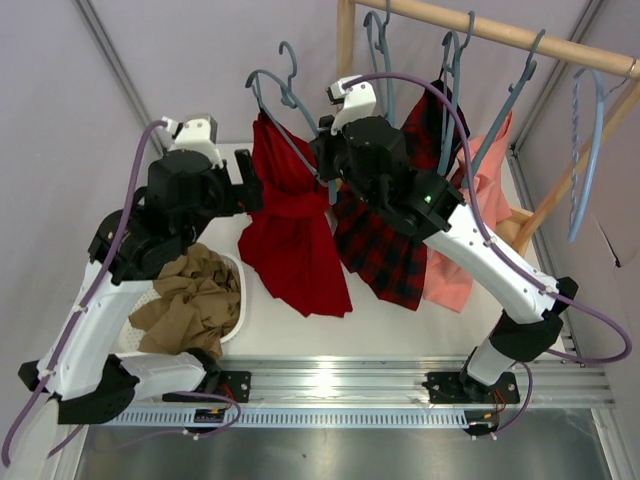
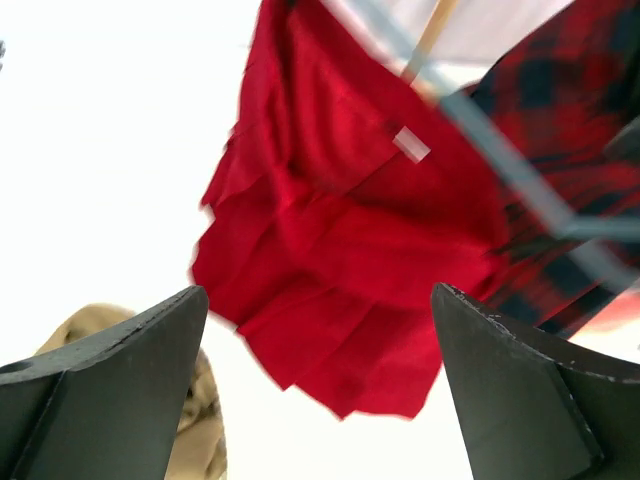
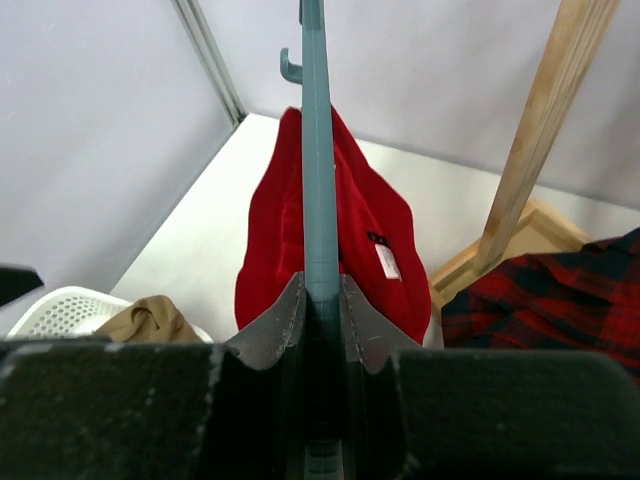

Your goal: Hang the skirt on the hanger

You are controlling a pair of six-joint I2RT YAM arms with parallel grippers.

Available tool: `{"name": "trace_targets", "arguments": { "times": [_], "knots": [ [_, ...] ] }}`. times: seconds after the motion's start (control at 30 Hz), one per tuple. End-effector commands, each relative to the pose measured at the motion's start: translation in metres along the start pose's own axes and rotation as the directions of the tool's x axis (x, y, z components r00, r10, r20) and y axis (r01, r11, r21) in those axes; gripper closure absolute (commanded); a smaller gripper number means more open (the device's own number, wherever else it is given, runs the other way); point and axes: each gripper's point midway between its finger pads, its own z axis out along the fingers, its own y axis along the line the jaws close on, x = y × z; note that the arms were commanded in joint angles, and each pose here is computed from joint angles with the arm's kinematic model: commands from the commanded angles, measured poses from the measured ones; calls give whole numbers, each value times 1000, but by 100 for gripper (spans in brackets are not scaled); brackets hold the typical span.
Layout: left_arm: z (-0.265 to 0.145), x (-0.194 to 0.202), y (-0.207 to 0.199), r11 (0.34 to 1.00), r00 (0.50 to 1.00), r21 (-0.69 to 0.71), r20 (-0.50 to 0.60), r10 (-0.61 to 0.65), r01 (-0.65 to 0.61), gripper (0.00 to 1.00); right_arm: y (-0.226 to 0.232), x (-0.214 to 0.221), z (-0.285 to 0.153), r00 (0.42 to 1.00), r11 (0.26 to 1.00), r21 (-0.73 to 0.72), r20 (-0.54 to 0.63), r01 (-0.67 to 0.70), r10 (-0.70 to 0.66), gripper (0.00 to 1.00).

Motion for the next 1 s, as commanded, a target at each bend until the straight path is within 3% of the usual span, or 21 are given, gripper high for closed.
{"name": "trace_targets", "arguments": {
  "times": [0.0, 0.2, 0.3, 0.33, 0.37, 0.43, 0.53, 0.7, 0.83, 0.97],
  "knots": [
    [10, 32, 15, 994, 993, -56, -79, 90, -95, 1, 5, -75, -21, 982, 998, -50, 183, -45, 53, 100],
    [31, 53, 22, 997, 995, -55, -90, 52, -58, 1, 4, -80, -32, 987, 998, -66, 160, 3, 8, 100],
    [52, 67, 27, 992, 989, -58, -91, -113, 108, 2, 1, -86, -45, 981, 996, -85, 186, -41, 56, 100],
    [49, 49, 24, 977, 977, -31, -5, -212, 212, 3, 1, -78, -45, 984, 995, -90, 170, -39, 54, 100],
    [56, 61, 24, 973, 973, -33, -9, -231, 230, 6, 0, -75, -45, 984, 995, -89, 166, -47, 61, 100],
    [55, 46, 22, 953, 951, -4, 67, -302, 303, 9, 1, -65, -44, 988, 994, -96, 138, -55, 68, 100],
    [61, 34, 27, 945, 940, -36, 125, -318, 325, 14, 4, -58, -45, 988, 990, -114, 125, -79, 93, 100],
    [85, 39, 16, 944, 940, -23, 100, -327, 330, 18, 9, -50, -46, 985, 983, -149, 121, -108, 127, 100],
    [100, 52, 13, 939, 939, -44, 65, -339, 342, 30, 8, -53, -48, 983, 983, -145, 129, -110, 129, 100],
    [103, 60, 15, 936, 939, -74, 35, -342, 344, 26, 6, -57, -48, 983, 986, -134, 142, -100, 119, 100]
  ]
}}
